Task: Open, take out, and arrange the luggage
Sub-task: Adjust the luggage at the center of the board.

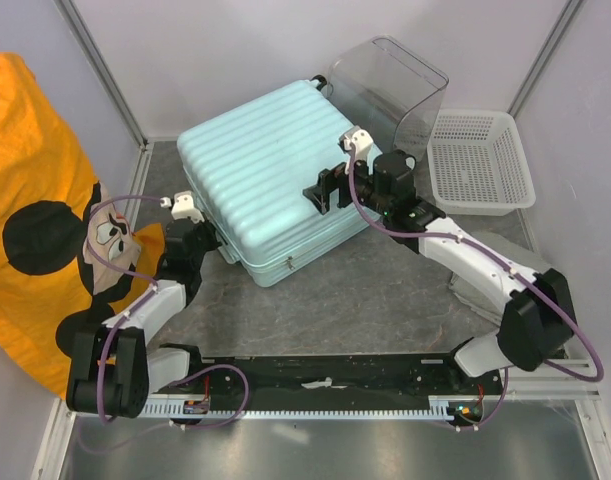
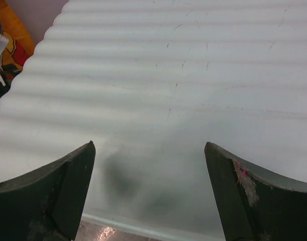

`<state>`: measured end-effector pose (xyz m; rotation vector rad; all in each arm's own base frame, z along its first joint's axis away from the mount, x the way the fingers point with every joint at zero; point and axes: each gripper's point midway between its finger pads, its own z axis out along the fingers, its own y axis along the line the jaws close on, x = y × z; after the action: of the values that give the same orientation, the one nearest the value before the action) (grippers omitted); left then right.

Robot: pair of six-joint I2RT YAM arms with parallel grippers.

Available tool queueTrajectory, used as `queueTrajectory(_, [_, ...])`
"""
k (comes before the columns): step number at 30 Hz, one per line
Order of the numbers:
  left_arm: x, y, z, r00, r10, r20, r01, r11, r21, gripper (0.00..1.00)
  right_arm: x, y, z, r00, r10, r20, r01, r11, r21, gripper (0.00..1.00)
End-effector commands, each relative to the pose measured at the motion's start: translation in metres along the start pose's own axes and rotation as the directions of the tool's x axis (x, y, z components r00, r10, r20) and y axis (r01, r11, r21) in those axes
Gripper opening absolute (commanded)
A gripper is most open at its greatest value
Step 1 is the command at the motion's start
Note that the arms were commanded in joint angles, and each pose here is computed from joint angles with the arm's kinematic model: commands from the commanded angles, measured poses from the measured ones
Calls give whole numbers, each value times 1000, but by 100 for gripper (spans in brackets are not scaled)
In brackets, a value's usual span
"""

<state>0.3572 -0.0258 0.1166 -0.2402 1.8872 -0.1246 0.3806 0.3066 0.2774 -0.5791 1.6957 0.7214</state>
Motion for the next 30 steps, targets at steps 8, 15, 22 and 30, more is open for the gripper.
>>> queueTrajectory(8, [-73,33,23,973,-120,195,133,990,-55,1,38,-18,-67,990,44,-134,-17,980,198,97])
queueTrajectory(15, [-74,33,27,972,-140,189,148,988,-31,2,77,-9,-85,979,162,-125,-136,971,196,92])
queueTrajectory(22, [-81,19,19,963,-194,185,186,981,60,1,106,64,-76,959,244,-144,-251,967,-35,88])
queueTrajectory(30, [-75,9,5,967,-198,160,181,977,115,2,114,118,-49,965,262,-33,-264,956,-128,82])
